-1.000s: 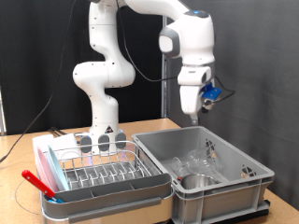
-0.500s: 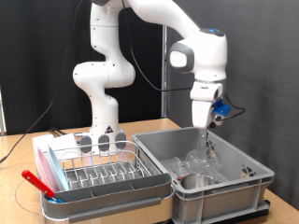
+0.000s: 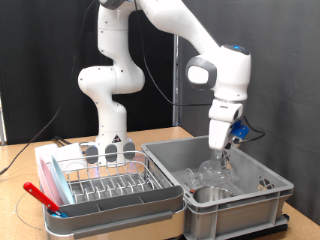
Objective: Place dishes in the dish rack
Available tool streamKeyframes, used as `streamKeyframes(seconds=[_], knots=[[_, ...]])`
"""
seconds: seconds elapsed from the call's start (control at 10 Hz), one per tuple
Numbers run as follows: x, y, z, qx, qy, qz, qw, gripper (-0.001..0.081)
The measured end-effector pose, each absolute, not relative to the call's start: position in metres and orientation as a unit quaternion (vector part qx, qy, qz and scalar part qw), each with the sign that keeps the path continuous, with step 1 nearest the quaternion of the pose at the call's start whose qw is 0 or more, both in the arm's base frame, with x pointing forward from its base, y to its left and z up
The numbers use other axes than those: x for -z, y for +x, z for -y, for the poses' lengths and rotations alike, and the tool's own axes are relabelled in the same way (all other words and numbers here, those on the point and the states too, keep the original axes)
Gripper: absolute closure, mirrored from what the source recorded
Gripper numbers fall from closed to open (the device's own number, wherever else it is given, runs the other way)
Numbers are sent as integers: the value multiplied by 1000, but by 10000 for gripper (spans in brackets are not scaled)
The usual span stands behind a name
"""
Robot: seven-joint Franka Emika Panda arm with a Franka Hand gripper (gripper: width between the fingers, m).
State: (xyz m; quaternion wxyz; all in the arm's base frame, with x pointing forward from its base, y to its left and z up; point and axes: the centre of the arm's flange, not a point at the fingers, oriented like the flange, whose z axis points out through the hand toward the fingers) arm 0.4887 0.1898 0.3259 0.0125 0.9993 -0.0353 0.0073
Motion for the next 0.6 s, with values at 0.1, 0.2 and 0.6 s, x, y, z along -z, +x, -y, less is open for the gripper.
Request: streamKeyframes(seconds=[0.1, 0.2, 0.6], knots=[[-317, 490, -190, -6, 999, 37, 18, -5], [-307, 491, -190, -2, 999, 39, 23, -5], [-263, 497, -194, 4, 999, 33, 33, -5]])
